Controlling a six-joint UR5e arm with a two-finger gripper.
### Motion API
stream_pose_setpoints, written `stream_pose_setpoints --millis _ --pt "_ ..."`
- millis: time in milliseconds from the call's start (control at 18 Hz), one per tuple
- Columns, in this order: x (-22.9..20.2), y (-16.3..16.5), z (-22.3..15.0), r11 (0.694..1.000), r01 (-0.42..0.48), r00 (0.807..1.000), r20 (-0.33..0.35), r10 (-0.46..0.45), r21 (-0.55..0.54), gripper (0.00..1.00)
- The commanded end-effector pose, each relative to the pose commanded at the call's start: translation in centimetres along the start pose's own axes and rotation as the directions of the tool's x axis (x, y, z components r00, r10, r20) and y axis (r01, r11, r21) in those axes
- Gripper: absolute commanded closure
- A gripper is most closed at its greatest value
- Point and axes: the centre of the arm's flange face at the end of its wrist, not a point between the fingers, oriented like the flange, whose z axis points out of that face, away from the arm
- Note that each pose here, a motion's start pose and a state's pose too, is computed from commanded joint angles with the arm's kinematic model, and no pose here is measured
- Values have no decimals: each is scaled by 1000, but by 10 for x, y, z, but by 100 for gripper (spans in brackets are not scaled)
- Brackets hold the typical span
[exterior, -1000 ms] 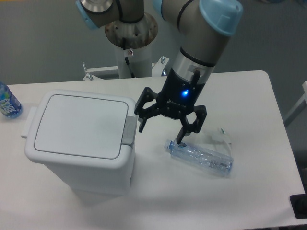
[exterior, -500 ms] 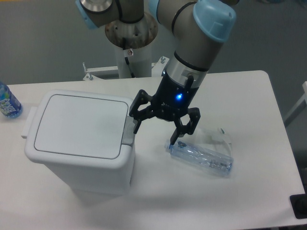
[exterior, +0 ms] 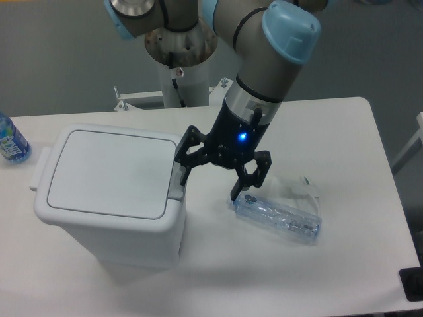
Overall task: Open the trash can
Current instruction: 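Lower the gripper finger onto the grey button and press it, then hold the press while the white lid springs open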
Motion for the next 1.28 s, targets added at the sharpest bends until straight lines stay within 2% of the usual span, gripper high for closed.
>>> stream_pose_setpoints --millis 1278 --pt "1 1 10 1000 -9 1000 0 9 -2 0"
